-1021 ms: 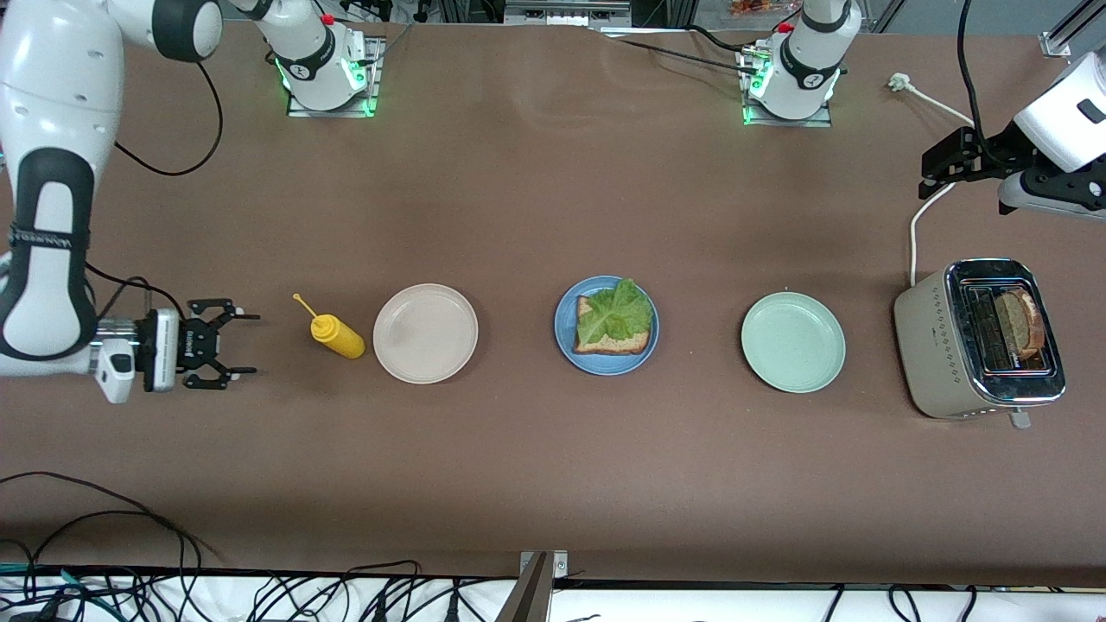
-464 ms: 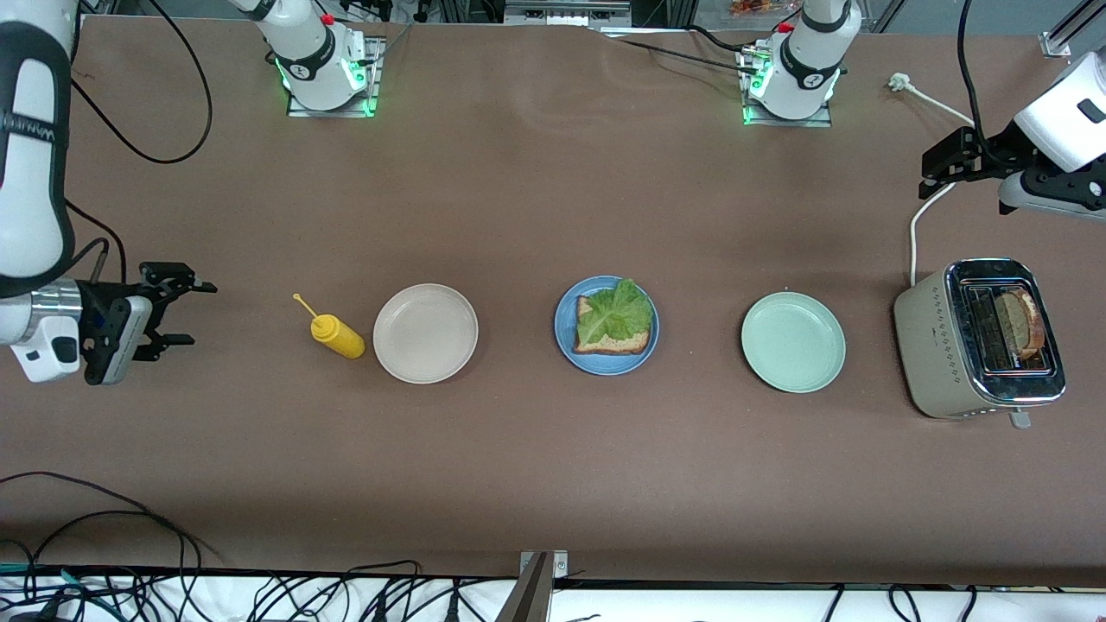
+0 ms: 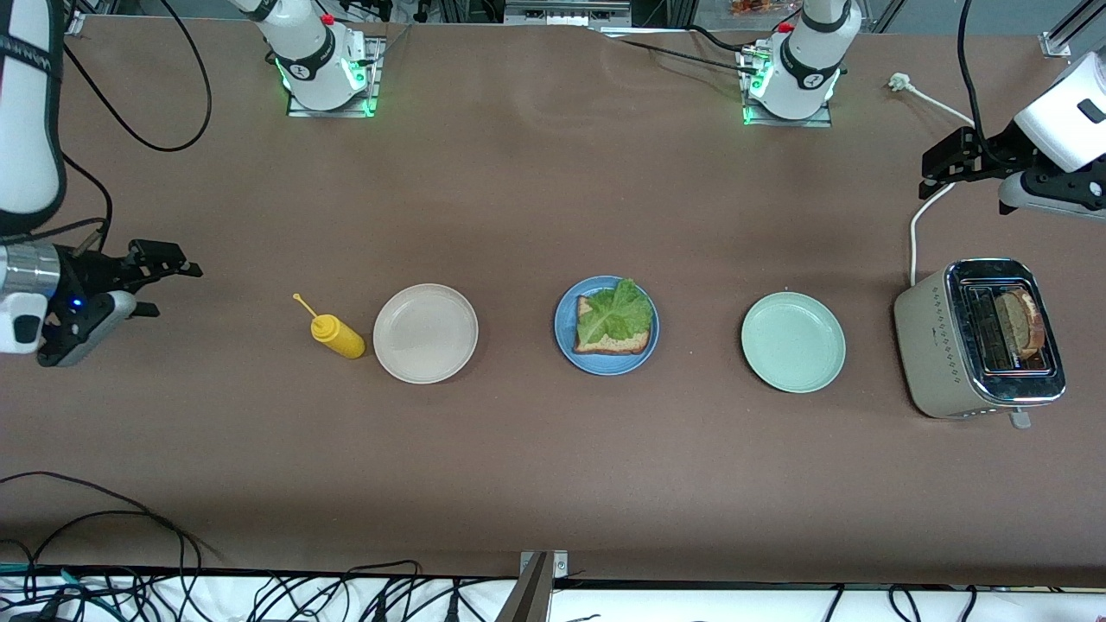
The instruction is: Make sandwich in blue plate with both arms
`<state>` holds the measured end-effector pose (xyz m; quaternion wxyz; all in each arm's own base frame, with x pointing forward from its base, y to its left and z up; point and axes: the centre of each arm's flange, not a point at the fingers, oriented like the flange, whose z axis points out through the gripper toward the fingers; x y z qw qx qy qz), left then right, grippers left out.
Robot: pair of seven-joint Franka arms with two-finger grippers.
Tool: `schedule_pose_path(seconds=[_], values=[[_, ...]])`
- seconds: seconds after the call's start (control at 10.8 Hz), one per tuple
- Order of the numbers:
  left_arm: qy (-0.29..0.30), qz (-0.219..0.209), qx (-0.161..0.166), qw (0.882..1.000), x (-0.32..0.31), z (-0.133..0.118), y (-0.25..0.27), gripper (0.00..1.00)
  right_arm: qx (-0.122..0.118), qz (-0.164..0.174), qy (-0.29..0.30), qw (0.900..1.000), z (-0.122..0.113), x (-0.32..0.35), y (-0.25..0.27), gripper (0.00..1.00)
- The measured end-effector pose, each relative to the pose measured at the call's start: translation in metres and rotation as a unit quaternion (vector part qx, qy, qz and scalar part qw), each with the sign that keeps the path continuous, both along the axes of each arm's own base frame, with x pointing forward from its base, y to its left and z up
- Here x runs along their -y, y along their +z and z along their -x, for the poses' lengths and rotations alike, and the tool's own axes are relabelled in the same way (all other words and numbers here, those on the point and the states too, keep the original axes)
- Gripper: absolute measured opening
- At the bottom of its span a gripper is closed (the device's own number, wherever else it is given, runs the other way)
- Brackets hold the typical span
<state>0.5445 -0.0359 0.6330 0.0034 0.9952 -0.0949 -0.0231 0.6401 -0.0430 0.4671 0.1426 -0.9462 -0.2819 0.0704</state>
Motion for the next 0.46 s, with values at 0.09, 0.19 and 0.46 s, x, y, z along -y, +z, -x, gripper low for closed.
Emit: schedule_pose_path(seconds=[0.09,0.19,0.46], values=[[0.0,0.0,0.0,1.0,0.0,0.0,0.0,1.0,0.001,0.01,-0.046,0.999,0.005,-0.009,0.021,1.0],[0.0,0.0,0.0,1.0,0.0,0.0,0.0,1.0,0.002,0.026,-0.082,0.996,0.012,-0.021,0.041,1.0],[0.0,0.0,0.0,1.0,0.0,0.0,0.0,1.0,0.009,0.066,-0.127,0.99,0.036,-0.065,0.077,1.0]])
